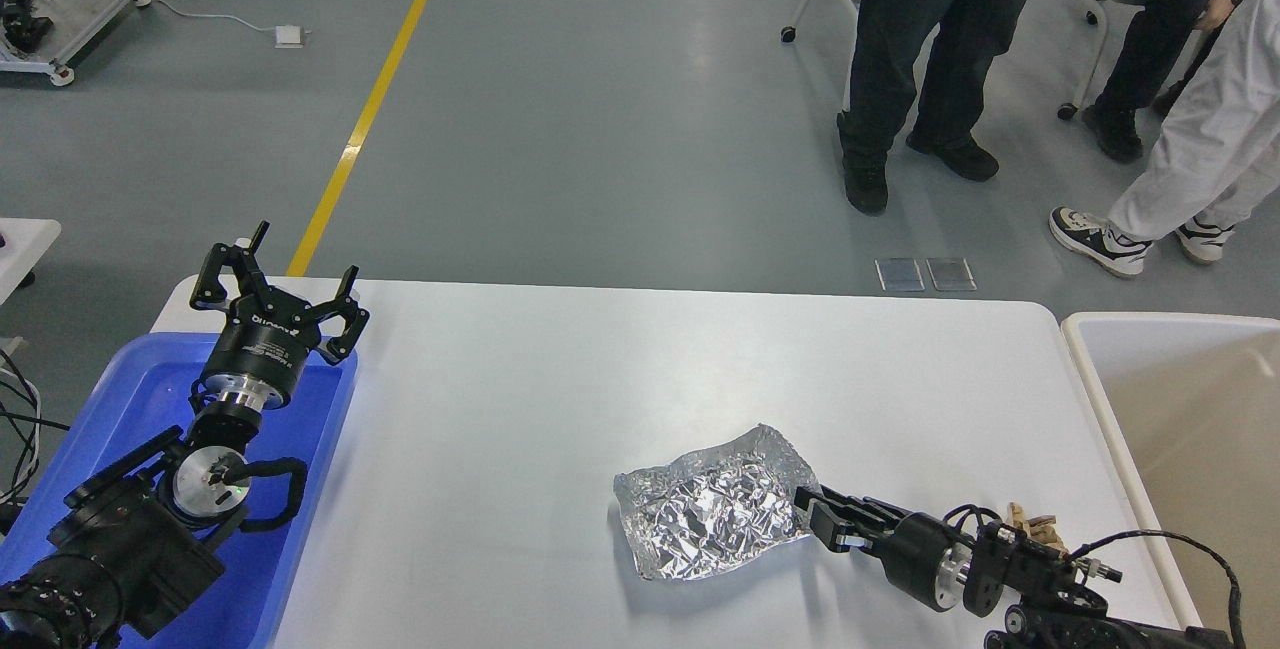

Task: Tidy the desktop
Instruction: 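Lift the foil ball with the right gripper and carry it into the white bin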

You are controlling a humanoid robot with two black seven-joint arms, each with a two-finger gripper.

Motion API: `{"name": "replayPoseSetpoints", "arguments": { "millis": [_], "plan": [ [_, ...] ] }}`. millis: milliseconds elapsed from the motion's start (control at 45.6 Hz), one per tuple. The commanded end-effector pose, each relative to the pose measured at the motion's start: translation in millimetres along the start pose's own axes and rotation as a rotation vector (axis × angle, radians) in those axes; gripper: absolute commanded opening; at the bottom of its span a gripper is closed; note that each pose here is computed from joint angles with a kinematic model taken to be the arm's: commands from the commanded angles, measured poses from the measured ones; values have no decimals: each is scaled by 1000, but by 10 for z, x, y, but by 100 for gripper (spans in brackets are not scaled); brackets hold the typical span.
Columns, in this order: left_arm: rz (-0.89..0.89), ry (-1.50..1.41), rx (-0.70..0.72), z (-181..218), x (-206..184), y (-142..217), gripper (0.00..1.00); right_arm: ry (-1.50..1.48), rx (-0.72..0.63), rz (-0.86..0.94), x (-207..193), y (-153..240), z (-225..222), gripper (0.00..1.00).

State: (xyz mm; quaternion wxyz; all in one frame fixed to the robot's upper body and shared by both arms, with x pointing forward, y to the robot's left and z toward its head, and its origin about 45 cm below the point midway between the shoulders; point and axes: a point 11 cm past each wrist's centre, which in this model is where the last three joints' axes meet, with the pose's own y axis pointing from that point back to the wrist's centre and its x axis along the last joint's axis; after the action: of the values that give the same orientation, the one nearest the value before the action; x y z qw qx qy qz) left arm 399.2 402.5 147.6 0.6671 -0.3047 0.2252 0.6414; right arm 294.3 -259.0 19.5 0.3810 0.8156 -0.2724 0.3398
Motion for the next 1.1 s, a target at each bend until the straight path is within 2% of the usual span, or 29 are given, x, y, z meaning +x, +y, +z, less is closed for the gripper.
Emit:
{"name": "replayPoseSetpoints", "arguments": {
  "millis": [0, 197, 373, 680, 855, 1075],
  "plan": [
    [0, 0, 0, 0, 0, 0, 100, 4, -10, -1, 0, 31, 43, 0],
    [0, 0, 0, 0, 0, 0, 100, -14, 36, 23, 102, 85, -1, 0],
    [0, 0, 0, 0, 0, 0, 100, -94, 107, 63, 363, 275, -122, 0],
    [0, 0, 0, 0, 0, 0, 100, -126, 215, 84, 1208, 846, -460, 0],
    [-1, 1, 0, 0, -2, 0, 100, -92, 202, 83, 1803, 1267, -514, 0],
    [0, 1, 1, -3, 4, 6, 100, -86, 181, 68, 2288, 1606, -647, 0]
  ]
}}
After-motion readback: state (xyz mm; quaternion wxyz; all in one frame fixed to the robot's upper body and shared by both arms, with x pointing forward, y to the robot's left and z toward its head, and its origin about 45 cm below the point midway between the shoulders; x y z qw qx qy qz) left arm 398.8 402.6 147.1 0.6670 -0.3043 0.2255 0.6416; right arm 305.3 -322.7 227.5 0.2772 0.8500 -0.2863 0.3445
